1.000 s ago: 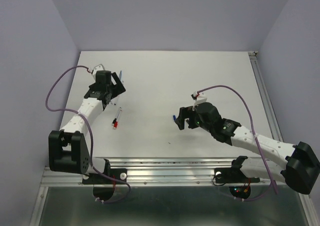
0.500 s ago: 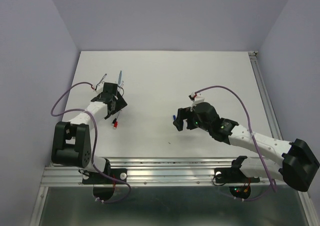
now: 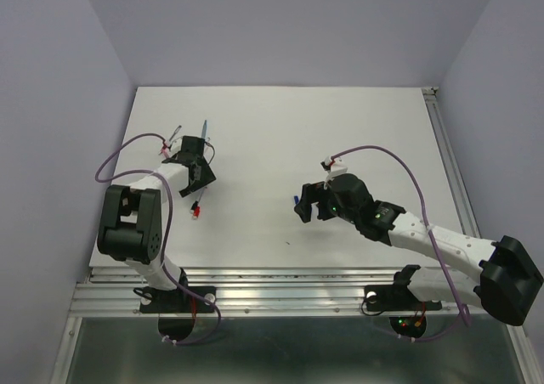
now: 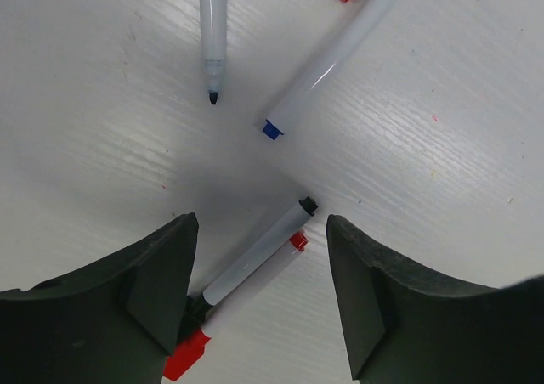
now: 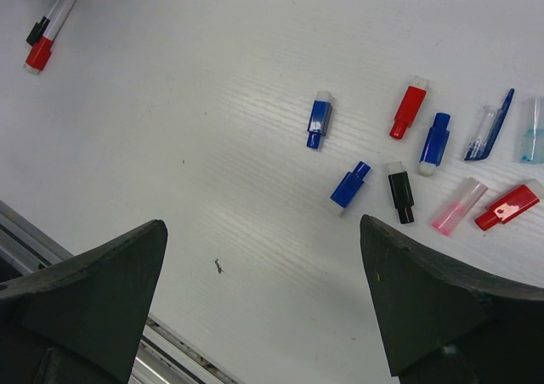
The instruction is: Open the pen caps
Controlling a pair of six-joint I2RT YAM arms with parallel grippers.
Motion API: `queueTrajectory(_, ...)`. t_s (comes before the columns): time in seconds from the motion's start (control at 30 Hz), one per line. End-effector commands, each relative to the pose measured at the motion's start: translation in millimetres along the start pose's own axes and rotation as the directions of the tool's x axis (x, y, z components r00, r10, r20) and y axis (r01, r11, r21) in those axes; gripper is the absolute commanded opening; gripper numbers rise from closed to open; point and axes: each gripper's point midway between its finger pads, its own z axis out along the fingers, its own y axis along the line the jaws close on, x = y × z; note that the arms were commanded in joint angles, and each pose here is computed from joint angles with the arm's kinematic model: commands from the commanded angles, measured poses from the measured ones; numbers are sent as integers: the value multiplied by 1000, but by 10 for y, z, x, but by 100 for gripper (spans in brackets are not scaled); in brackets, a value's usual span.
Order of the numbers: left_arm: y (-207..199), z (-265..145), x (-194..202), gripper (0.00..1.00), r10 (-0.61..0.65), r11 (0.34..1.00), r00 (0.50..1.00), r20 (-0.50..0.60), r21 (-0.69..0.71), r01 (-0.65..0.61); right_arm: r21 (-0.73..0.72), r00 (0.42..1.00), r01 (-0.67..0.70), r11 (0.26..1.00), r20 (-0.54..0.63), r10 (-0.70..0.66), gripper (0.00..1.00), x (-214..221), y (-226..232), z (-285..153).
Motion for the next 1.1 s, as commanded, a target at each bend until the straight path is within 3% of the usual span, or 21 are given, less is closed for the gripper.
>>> queueTrajectory(0.0, -16, 15, -163, 71, 31, 999, 999, 37, -21, -30, -11, 999, -11, 1000, 48, 11, 100, -115, 21, -7)
queueTrajectory(0.2, 36, 109, -70, 58, 50, 997, 999, 1, -54, -50, -12, 999, -9, 1000, 47, 10, 100, -113, 23, -4)
queueTrajectory(1.07, 179, 223, 140, 33, 103, 979, 994, -36, -175, -107, -13, 999, -18, 1000, 42, 18, 100, -111, 34, 13)
